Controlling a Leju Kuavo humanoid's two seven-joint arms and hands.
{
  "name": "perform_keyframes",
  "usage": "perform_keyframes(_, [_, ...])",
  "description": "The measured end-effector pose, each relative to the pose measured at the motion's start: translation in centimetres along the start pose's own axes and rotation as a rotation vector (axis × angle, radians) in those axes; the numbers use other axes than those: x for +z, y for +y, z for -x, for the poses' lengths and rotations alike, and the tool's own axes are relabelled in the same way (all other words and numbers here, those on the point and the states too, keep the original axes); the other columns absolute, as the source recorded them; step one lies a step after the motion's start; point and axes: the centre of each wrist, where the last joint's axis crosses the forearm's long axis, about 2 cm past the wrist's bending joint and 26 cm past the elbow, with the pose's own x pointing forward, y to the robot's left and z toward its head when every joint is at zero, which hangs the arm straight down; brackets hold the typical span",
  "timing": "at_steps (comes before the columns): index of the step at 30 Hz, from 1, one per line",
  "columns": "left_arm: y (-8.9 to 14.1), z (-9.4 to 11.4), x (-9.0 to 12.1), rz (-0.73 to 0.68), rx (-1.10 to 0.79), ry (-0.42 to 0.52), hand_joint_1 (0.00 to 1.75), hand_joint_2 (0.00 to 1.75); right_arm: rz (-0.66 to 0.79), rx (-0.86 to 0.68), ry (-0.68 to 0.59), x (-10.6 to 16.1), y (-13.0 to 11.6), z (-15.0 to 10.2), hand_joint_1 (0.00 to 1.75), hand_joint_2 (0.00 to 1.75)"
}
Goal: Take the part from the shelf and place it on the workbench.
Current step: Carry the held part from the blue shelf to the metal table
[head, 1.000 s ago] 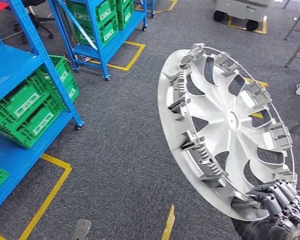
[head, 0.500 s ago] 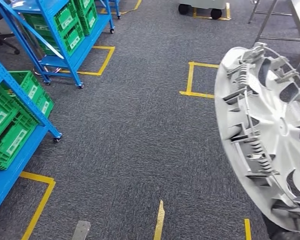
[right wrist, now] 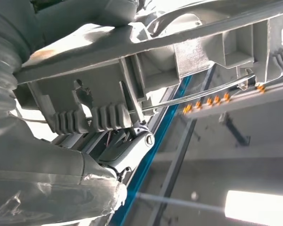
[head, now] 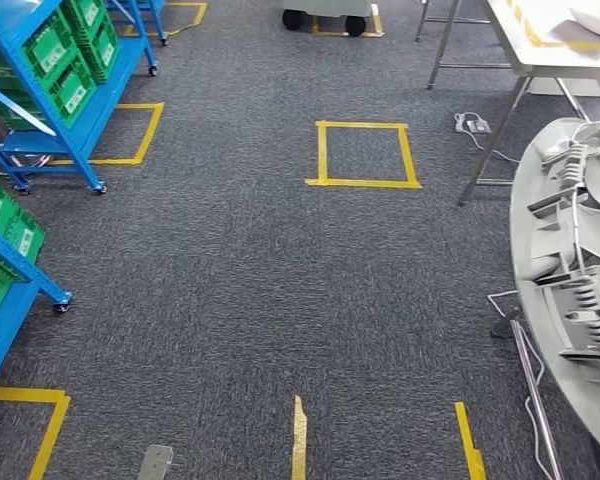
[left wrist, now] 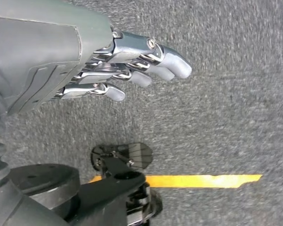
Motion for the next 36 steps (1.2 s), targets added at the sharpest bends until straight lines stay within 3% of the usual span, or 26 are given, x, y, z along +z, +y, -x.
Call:
perform_keyframes(25, [0.4,0.1,0.1,-0.028,0.022,0.013,0.0,1.75,-0.023,0.108,0.075,0.7,-1.2,2.1,1.75,1.75])
perform_keyframes(36, [0.2,0.4,0.2,-0.027,0.033,0.026,0.0,1.75,-0.094,0.15,0.127,2.4,-1.1,3.2,1.75,1.75])
